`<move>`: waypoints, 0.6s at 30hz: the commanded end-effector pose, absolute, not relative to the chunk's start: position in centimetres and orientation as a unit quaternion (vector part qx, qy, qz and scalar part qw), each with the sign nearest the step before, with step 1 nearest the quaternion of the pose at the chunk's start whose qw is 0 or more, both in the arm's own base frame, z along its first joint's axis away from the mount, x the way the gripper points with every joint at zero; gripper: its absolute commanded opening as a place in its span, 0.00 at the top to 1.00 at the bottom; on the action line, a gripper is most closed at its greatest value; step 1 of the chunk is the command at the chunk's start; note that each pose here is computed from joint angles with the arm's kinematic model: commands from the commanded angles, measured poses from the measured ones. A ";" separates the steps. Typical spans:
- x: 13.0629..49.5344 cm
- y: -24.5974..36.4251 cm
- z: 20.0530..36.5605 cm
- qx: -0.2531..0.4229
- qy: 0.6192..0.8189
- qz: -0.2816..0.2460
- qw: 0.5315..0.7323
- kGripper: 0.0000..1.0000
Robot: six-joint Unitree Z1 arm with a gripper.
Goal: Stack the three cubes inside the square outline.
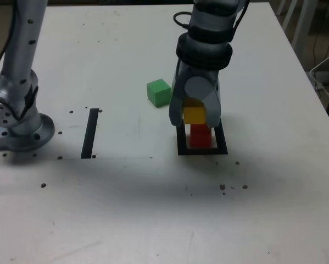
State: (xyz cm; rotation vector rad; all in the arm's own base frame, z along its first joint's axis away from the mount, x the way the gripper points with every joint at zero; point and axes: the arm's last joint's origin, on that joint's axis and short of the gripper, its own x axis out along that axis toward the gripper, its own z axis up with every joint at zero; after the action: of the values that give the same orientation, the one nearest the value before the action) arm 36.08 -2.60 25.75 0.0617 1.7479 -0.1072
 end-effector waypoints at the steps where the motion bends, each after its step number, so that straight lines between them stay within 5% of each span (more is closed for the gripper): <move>1: 36.3 -2.8 25.6 0.029 0.767 -0.049 0.639 0.74; 18: 37.5 -3.0 24.7 0.031 0.769 -0.050 0.637 0.74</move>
State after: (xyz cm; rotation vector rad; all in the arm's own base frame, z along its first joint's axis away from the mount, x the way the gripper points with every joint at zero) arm 37.29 -2.97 24.88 0.0691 1.7549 -0.1126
